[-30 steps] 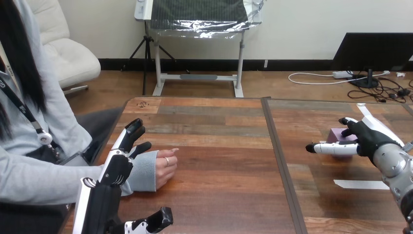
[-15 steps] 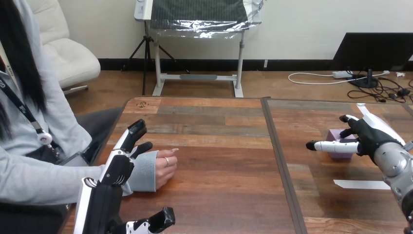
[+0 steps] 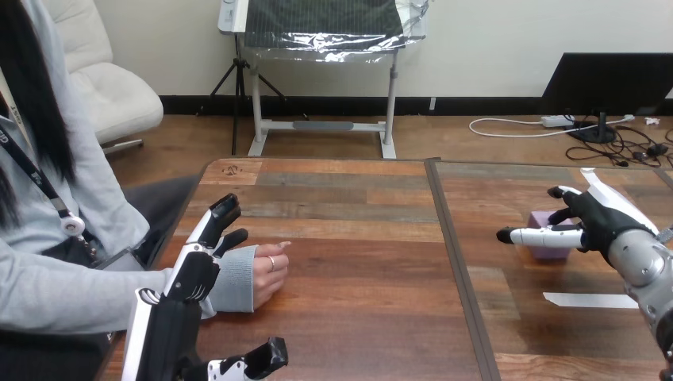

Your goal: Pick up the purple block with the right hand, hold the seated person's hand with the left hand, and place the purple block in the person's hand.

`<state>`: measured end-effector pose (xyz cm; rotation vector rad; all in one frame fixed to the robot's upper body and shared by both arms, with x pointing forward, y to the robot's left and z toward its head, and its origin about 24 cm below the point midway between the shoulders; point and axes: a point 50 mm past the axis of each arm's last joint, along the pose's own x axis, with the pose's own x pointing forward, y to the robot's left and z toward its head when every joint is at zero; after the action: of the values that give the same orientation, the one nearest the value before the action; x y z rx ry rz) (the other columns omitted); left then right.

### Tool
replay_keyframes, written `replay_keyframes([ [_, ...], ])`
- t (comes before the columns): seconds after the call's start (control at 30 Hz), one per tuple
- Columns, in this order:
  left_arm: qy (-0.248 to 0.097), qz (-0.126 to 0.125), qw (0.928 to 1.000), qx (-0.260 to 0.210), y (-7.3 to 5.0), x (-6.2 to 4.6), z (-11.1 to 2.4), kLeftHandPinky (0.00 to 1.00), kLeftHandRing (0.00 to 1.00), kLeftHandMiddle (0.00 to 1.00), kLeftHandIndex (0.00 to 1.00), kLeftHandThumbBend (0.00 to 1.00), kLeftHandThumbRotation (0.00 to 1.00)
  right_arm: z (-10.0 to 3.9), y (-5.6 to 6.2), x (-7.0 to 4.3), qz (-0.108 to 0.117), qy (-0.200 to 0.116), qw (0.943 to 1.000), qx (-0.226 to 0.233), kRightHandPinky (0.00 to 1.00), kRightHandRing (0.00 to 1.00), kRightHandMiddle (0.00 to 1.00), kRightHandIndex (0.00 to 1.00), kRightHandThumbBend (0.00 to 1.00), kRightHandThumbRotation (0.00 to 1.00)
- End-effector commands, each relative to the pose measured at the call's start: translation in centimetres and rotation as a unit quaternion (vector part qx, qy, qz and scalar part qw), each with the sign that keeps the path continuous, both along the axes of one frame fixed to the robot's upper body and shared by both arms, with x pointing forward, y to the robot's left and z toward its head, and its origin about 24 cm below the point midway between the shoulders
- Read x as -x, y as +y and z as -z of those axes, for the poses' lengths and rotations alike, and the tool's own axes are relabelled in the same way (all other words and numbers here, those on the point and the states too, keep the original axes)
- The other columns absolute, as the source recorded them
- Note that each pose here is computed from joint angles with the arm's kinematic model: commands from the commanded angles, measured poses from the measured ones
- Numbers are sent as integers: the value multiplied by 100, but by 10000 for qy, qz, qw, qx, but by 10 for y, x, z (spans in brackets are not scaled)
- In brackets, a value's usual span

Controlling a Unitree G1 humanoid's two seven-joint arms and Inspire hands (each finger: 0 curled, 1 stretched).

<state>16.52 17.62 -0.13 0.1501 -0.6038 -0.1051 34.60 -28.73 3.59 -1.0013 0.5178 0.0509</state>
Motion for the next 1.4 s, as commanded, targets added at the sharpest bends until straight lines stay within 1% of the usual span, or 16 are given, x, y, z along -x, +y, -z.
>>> replay_keyframes([
  [0.0,-399,139,9991,4,-4,-17,-15,84,92,94,91,100,58,7,13,-1,-343,331,9989,5,36,48,56,95,93,51],
  [0.07,-424,136,9990,14,-5,-17,-15,83,92,94,91,100,58,6,14,-2,-389,355,9986,5,37,52,59,95,92,50],
  [0.1,-442,136,9989,20,-5,-17,-15,83,92,94,91,100,58,6,14,-2,-412,367,9985,5,41,57,63,95,91,49],
  [0.13,-455,136,9989,25,-5,-18,-15,83,92,93,91,100,58,5,15,-2,-428,375,9984,5,49,65,70,95,89,48],
  [0.2,-489,131,9987,44,-6,-18,-15,83,91,93,91,100,57,4,16,-4,-498,407,9979,18,56,71,75,95,87,47],
  [0.37,-519,161,9985,46,-7,-20,-16,82,91,93,91,100,57,2,18,-6,-618,462,9970,10,68,80,83,95,84,44],
  [0.4,-519,166,9985,47,-7,-21,-16,82,91,93,91,100,57,1,19,-6,-639,469,9969,7,73,82,86,95,82,43],
  [0.5,-506,155,9986,42,-8,-21,-15,83,91,93,91,100,57,-1,19,-7,-707,485,9963,3,77,85,88,95,81,42],
  [0.67,-487,176,9986,65,-9,-22,-15,83,92,93,91,100,57,-3,20,-8,-787,534,9954,-56,79,86,90,95,80,41],
  [0.73,-507,191,9985,61,-10,-22,-15,84,92,94,91,100,57,-4,20,-9,-811,547,9952,-83,78,86,90,96,79,41],
  [0.97,-538,227,9983,63,-11,-24,-15,85,92,94,92,100,57,-9,20,-10,-1023,600,9929,-112,78,85,90,96,76,40],
  [1.13,-556,249,9981,71,-12,-25,-14,86,93,95,92,100,57,-11,20,-11,-1098,659,9917,-107,80,85,90,96,75,39],
  [1.37,-587,278,9978,95,-13,-27,-15,87,94,95,92,100,57,-16,21,-13,-1293,695,9891,73,80,85,90,96,74,40],
])
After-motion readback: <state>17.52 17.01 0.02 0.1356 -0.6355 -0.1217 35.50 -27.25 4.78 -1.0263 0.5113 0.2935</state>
